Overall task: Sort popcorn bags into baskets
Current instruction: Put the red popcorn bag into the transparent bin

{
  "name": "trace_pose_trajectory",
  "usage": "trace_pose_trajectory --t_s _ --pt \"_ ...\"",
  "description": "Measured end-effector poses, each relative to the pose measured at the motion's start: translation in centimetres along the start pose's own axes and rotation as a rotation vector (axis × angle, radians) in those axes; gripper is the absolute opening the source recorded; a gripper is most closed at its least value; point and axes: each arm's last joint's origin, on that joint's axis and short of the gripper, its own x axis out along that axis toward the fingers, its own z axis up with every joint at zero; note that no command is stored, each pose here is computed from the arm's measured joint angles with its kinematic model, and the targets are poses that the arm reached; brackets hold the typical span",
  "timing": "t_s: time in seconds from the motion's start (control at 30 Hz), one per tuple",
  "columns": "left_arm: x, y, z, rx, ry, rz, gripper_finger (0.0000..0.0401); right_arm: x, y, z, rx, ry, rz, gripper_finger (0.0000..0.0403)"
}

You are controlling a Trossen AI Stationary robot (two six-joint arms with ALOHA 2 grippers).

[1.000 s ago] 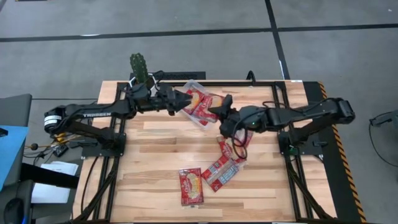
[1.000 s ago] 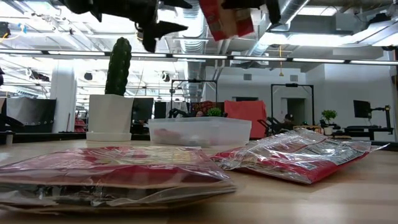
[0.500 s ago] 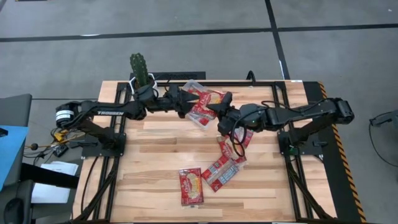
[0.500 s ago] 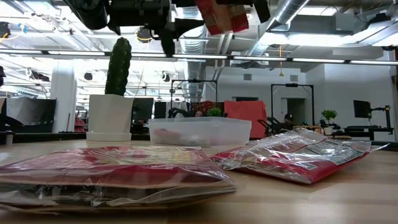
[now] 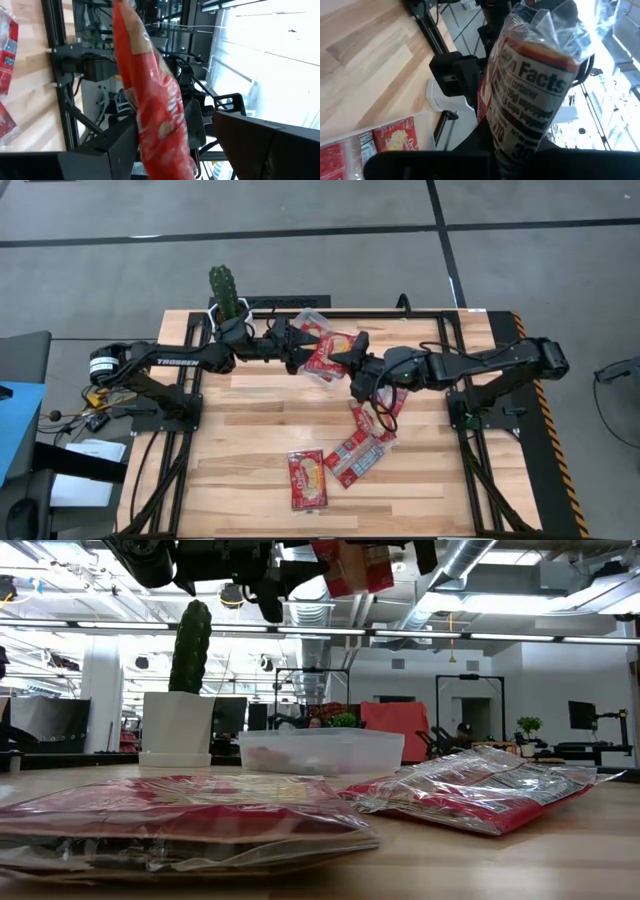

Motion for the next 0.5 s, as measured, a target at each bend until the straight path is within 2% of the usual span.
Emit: trace_pose_trajectory --t_s 0.33,0.5 --pt "0.0 0.3 -0.3 -0.032 0.019 0.028 0.0236 1.3 1.0 0.1 -0.048 0.011 0.024 0.0040" --pt "0.1 0.4 -0.4 -0.034 0.029 0.034 0.0213 1.5 0.9 -0.3 -0.045 0.029 0.017 0.0037"
